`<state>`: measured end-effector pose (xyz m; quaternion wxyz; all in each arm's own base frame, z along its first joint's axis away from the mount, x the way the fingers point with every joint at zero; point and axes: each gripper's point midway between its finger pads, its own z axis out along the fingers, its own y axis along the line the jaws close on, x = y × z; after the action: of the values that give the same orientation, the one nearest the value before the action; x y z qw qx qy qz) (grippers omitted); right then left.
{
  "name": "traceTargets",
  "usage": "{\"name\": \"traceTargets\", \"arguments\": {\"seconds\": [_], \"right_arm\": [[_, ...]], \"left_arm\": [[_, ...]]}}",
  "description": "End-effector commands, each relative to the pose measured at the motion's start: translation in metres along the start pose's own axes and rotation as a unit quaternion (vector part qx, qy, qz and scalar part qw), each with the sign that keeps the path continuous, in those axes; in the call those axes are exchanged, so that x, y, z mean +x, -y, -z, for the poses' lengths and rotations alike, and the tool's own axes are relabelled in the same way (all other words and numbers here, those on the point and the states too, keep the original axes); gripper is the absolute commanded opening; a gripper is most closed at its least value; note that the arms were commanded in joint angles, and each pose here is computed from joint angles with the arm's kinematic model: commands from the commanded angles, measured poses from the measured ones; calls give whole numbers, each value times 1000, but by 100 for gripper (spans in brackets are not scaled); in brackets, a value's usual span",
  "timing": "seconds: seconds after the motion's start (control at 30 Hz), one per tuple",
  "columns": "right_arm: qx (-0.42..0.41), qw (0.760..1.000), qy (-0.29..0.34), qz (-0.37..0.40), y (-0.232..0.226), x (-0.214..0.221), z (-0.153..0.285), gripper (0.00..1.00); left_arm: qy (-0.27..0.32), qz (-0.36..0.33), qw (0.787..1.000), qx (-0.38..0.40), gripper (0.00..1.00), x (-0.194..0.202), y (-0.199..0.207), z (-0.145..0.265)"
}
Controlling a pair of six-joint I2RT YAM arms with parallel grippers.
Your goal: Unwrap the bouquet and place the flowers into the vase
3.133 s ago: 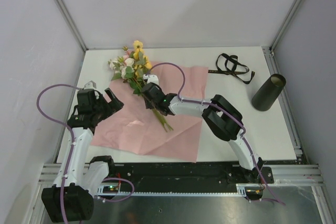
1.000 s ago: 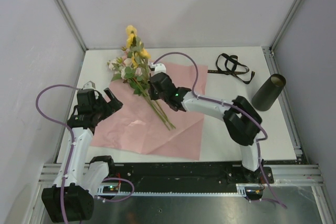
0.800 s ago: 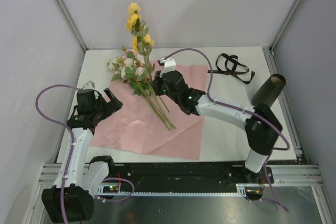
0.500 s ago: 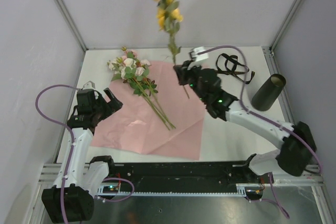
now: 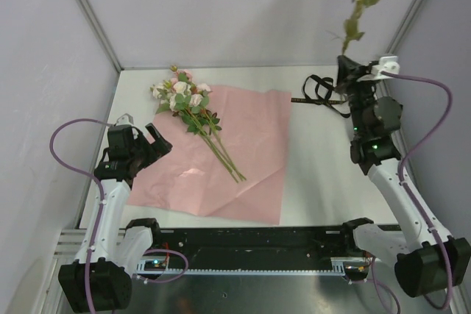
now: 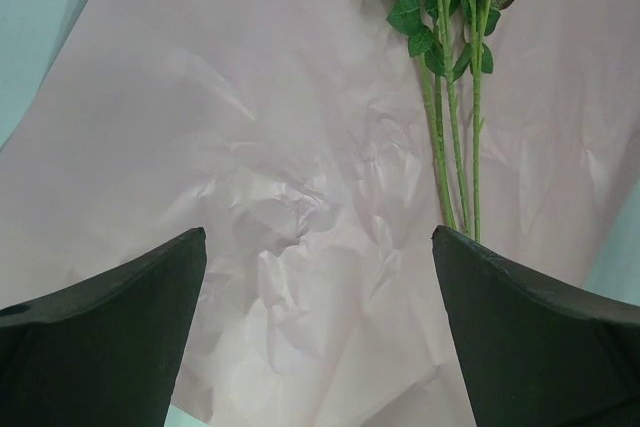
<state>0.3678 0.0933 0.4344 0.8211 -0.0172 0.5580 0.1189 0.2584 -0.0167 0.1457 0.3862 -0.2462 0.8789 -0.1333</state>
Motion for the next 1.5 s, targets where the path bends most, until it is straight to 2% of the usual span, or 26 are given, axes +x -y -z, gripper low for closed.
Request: {"name": "traceTargets", "arguments": {"seconds": [0.0,0.13,0.3,0.5,0.97,1.23,1.47], "right_arm": [[26,997,62,46,43,-37,7,0],[52,993,73,72,87,-42,13,0],[84,992,70,65,137,-37,22,0],[107,989,55,83,174,-23,29,0],[139,983,19,114,209,35,34,0],[135,985,18,104,214,54,34,0],[167,982,0,84,218,73,57,2]], "left_arm": [[0,5,1000,6,100,0,1,1],[0,4,1000,7,100,0,2,1],[-1,4,1000,8,100,1,2,1],[1,5,1000,8,100,0,2,2],[-6,3,1000,11,100,2,3,0],[-8,3,1000,10,100,2,3,0],[-10,6,1000,9,100,1,2,-1]]}}
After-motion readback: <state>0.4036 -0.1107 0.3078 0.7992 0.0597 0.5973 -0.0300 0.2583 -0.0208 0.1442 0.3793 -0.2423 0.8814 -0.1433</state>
